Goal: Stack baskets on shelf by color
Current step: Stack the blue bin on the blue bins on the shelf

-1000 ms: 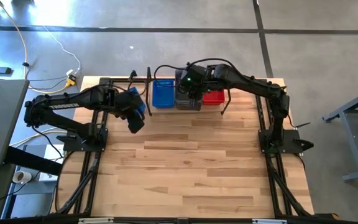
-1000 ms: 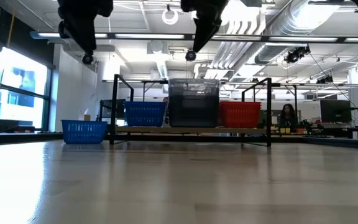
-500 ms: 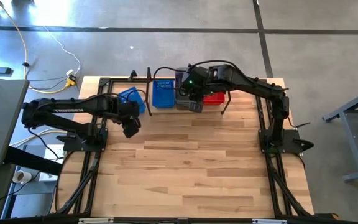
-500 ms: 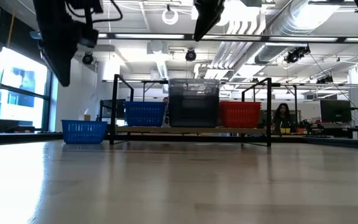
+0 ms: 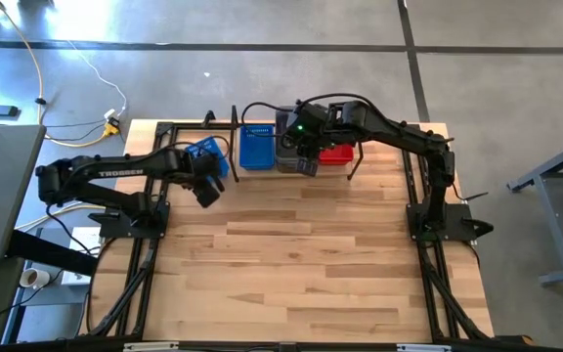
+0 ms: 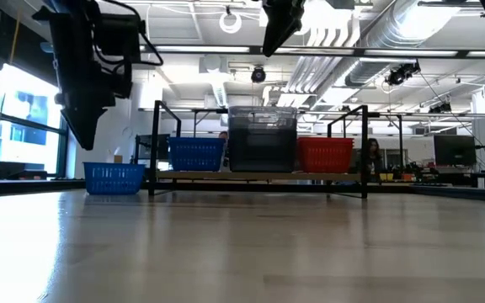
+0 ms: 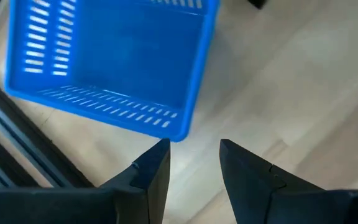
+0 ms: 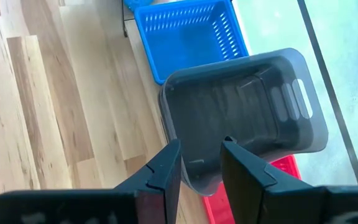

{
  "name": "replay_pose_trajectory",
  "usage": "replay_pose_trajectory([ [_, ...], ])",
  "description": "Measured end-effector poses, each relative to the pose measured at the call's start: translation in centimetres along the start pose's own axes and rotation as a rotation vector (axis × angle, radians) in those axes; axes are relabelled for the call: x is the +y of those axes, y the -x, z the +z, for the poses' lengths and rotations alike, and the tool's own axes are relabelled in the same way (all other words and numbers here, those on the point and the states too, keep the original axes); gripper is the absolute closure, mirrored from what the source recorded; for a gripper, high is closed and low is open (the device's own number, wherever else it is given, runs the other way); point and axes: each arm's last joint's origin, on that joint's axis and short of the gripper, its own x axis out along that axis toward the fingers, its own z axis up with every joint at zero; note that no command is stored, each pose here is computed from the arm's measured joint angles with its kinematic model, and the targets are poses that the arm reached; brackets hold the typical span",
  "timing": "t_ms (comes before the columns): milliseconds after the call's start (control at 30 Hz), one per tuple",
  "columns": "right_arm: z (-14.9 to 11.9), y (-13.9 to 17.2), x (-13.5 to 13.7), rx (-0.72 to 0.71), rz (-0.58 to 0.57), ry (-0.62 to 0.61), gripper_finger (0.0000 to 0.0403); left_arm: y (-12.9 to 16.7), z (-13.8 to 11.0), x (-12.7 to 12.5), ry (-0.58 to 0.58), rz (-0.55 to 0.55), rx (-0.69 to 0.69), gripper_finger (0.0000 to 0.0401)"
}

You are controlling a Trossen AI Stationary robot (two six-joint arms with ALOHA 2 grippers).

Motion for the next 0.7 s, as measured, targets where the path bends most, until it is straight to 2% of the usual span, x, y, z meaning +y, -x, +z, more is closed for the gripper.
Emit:
replay_pose_trajectory([
  [267,0.0,0.0,0.0,0.0,0.0,-0.03,0.0304,-1.1,1.3,0.0,-0.031,0.01,-0.03,0.0272],
  [700,0.0,0.0,0.0,0.0,0.0,-0.045,0.0304,-4.4,2.4,-0.2,-0.056,0.054,0.101,0.0272],
])
